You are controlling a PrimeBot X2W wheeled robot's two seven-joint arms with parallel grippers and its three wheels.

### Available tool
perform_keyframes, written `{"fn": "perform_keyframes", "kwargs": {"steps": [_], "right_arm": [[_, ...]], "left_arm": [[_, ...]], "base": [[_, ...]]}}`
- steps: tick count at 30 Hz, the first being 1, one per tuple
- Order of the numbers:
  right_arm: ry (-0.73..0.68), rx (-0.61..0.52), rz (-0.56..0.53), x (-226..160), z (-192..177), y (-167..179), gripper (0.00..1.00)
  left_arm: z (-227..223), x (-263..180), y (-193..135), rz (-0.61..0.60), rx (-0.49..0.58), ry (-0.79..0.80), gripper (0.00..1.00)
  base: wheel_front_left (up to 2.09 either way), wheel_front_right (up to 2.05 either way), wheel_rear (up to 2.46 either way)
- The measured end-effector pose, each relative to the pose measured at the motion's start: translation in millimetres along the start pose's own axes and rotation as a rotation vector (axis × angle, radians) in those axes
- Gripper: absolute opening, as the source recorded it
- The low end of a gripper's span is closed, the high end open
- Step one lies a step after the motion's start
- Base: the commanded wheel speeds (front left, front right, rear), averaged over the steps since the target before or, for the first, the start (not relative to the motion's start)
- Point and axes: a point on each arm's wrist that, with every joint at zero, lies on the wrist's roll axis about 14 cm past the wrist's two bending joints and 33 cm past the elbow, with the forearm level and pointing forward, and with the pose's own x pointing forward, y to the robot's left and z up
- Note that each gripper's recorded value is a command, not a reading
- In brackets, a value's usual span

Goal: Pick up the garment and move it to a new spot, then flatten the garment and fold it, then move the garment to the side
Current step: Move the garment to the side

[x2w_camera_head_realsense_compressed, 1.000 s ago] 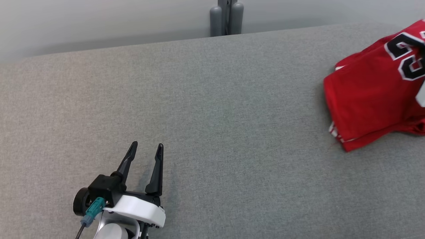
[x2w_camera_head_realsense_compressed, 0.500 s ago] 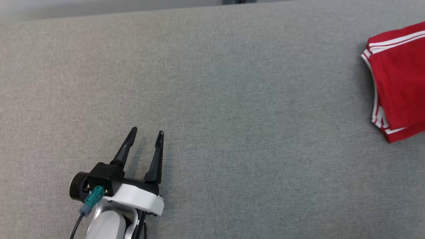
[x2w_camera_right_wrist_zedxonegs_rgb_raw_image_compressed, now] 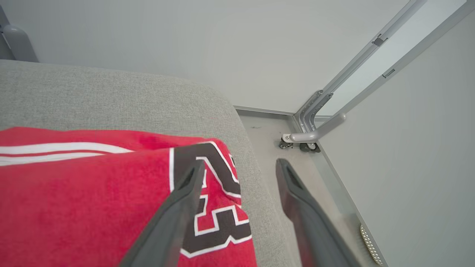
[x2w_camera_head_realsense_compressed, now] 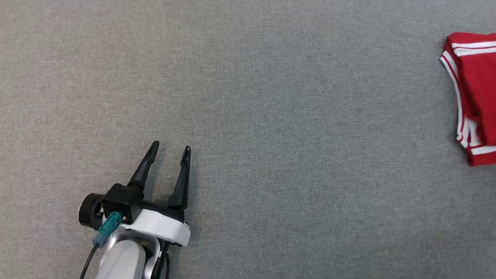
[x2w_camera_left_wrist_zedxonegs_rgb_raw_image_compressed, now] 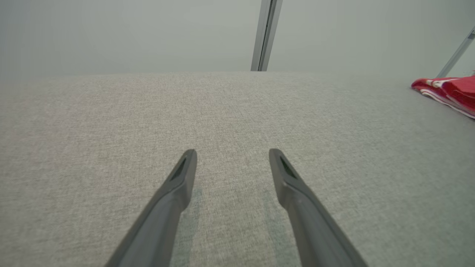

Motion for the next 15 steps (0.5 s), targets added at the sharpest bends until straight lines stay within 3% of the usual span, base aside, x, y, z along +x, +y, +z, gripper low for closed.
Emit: {"fn": "perform_keyframes", "kwargs": {"steps": [15], "right_arm": [[-0.113,-0.004,0.051,-3,19,30,1.00]], "left_arm": [[8,4,-4,-0.013,0.004,-0.022,1.00]], "base": [[0.00,0.00,0.00]]}}
